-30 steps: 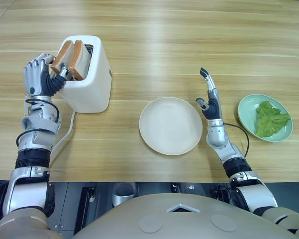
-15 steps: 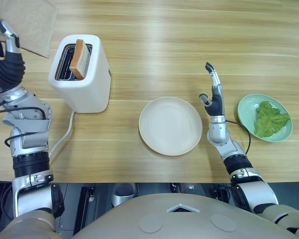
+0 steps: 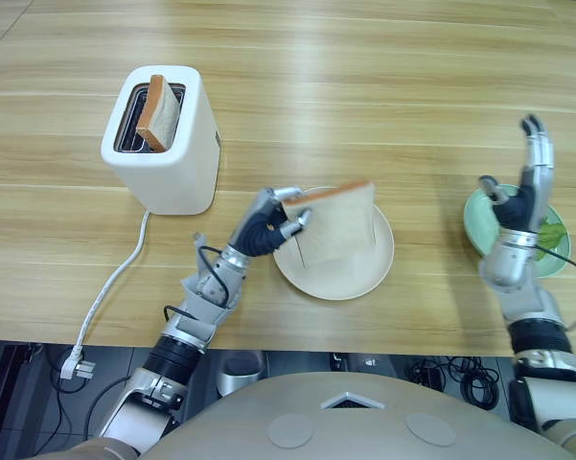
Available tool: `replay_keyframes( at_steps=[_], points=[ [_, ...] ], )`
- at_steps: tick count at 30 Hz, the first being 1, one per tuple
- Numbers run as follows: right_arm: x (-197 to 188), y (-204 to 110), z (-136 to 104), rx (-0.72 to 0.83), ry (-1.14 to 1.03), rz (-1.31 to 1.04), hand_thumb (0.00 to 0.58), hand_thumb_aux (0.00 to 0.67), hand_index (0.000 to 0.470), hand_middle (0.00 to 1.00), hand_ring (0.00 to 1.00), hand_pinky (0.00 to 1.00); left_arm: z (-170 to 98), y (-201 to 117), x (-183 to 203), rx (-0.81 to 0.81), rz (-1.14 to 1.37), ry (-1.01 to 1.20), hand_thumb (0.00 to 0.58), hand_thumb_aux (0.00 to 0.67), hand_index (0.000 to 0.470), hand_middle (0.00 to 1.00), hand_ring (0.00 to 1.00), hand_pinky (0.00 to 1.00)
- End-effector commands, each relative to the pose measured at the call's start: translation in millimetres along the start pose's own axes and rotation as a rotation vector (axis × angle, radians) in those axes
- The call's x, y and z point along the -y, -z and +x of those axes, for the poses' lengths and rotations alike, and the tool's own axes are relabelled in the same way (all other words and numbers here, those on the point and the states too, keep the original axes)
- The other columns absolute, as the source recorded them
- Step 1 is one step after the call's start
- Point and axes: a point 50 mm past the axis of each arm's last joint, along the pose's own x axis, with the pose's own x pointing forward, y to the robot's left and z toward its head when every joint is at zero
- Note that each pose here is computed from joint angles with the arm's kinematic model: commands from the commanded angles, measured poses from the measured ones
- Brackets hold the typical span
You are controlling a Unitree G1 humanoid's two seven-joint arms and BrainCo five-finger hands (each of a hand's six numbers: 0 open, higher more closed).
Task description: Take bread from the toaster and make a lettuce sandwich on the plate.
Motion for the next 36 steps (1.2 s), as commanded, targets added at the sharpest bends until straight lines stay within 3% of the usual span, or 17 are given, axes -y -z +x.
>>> replay_keyframes(
  at_steps=[1, 10, 17, 18, 19, 20, 21, 29, 30, 31, 33, 35, 36],
  points=[
    [22.6, 32.4, -5.0, -0.123, 0.006, -0.187, 0.0, 0.0, 0.0, 0.0, 0.0, 0.0, -9.1, 21.7, 10.8, -0.105, -0.002, 0.103, 0.58, 0.67, 0.46, 1.0, 1.0, 1.0],
    [34.2, 93.1, -38.6, -0.448, -0.196, -0.496, 0.0, 0.0, 0.0, 0.0, 0.0, 0.0, -9.3, 55.8, 10.9, -0.257, 0.083, 0.125, 0.58, 0.67, 0.46, 1.0, 1.0, 1.0],
    [29.4, 113.5, -66.4, -0.621, -0.38, -0.583, 0.0, 0.0, 0.0, 0.0, 0.0, 0.0, -15.6, 69.4, 15.8, -0.323, 0.152, 0.188, 0.58, 0.67, 0.46, 1.0, 1.0, 1.0],
    [27.3, 114.1, -68.8, -0.633, -0.403, -0.583, 0.0, 0.0, 0.0, 0.0, 0.0, 0.0, -16.4, 69.6, 15.6, -0.324, 0.162, 0.188, 0.524, 0.462, 0.317, 0.85, 0.85, 0.85],
    [25.6, 114.9, -71.2, -0.647, -0.425, -0.583, 0.0, 0.0, 0.0, 0.0, 0.0, 0.0, -16.7, 69.1, 15.2, -0.32, 0.177, 0.187, 0.183, 0.116, 0.079, 0.45, 0.45, 0.45],
    [24.5, 116.0, -74.2, -0.66, -0.448, -0.587, 0.0, 0.0, 0.0, 0.0, 0.0, 0.0, -17.0, 68.1, 14.5, -0.312, 0.192, 0.187, 0.183, 0.116, 0.079, 0.45, 0.45, 0.45],
    [24.2, 116.6, -75.6, -0.667, -0.457, -0.59, 0.0, 0.0, 0.0, 0.0, 0.0, 0.0, -17.4, 66.9, 13.5, -0.305, 0.206, 0.182, 0.0, 0.0, 0.0, 0.03, 0.03, 0.03],
    [10.2, 109.8, -66.5, -0.583, -0.52, -0.615, 0.0, 0.0, 0.0, 0.0, 0.0, 0.0, -11.3, 47.0, -12.6, -0.194, 0.425, 0.085, 0.0, 0.0, 0.0, 0.0, 0.0, 0.0],
    [8.6, 109.1, -65.6, -0.577, -0.528, -0.615, 0.482, 0.394, 0.271, 0.0, 0.0, 0.0, -9.7, 43.3, -17.3, -0.181, 0.447, 0.059, 0.0, 0.0, 0.0, 0.0, 0.0, 0.0],
    [7.3, 108.6, -65.2, -0.572, -0.536, -0.617, 0.501, 0.423, 0.29, 0.0, 0.0, 0.0, -7.6, 38.8, -22.8, -0.164, 0.471, 0.034, 0.0, 0.0, 0.0, 0.0, 0.0, 0.0],
    [5.0, 107.4, -64.3, -0.558, -0.548, -0.619, 0.565, 0.562, 0.386, 0.0, 0.0, 0.0, -5.3, 31.5, -31.6, -0.14, 0.503, -0.009, 0.0, 0.0, 0.0, 0.0, 0.0, 0.0],
    [3.5, 105.3, -61.7, -0.524, -0.543, -0.63, 0.58, 0.67, 0.46, 0.0, 0.0, 0.0, -4.3, 25.6, -38.1, -0.125, 0.515, -0.042, 0.0, 0.0, 0.0, 0.0, 0.0, 0.0],
    [4.0, 104.2, -59.7, -0.504, -0.529, -0.634, 0.58, 0.67, 0.46, 0.0, 0.0, 0.0, -3.8, 22.7, -41.6, -0.119, 0.52, -0.061, 0.0, 0.0, 0.0, 0.0, 0.0, 0.0]
  ],
)
